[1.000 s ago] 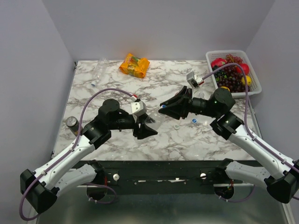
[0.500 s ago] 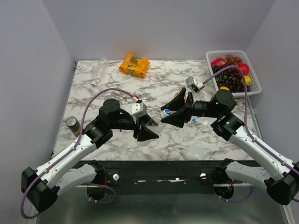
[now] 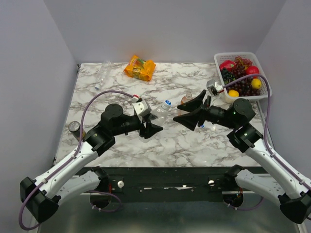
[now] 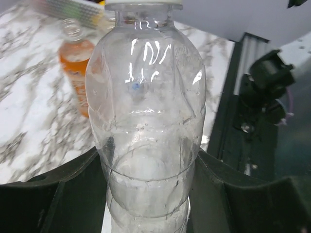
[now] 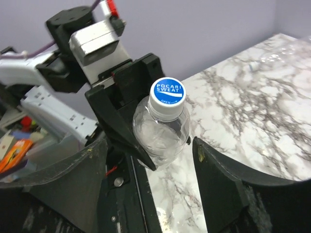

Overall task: Unscrew the bottle caps
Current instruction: Unscrew the bottle cap from the plastic bottle.

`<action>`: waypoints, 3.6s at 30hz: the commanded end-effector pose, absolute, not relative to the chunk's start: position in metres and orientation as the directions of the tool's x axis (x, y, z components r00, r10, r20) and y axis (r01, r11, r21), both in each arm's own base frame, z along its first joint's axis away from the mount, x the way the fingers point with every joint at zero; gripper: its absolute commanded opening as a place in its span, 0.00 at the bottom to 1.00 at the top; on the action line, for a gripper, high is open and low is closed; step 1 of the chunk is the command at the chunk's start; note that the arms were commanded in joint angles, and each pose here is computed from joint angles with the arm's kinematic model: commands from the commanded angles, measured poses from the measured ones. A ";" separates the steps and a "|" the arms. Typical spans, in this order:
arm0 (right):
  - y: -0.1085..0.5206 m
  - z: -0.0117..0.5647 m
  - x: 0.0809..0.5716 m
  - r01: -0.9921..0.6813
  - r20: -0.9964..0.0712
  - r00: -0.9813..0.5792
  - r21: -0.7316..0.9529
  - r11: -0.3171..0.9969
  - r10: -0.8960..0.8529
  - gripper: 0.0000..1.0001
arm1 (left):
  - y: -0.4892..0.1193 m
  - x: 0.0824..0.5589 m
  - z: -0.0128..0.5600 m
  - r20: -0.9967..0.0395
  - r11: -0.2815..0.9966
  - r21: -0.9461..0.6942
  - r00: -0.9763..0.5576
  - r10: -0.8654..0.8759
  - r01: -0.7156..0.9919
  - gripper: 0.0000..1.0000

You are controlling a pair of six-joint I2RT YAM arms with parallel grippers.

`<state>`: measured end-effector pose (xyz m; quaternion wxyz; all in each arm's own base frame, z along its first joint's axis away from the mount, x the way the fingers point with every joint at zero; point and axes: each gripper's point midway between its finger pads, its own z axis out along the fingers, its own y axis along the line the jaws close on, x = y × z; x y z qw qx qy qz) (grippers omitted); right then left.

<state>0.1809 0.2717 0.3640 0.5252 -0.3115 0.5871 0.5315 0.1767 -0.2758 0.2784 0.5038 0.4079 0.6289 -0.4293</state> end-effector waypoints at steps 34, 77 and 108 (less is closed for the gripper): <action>0.311 0.349 0.244 -0.724 -0.817 -0.496 0.576 0.380 0.294 0.68 | -0.264 0.220 0.238 -0.942 0.597 0.000 -0.200 0.269 0.802 0.34; 0.325 0.329 0.241 -0.676 -0.781 -0.576 0.621 0.396 0.241 0.70 | -0.257 0.228 0.234 -0.937 0.656 0.028 -0.208 0.281 0.755 0.33; 0.330 0.346 0.246 -0.710 -0.805 -0.531 0.593 0.379 0.264 0.54 | -0.275 0.216 0.221 -0.921 0.584 0.013 -0.217 0.323 0.812 0.33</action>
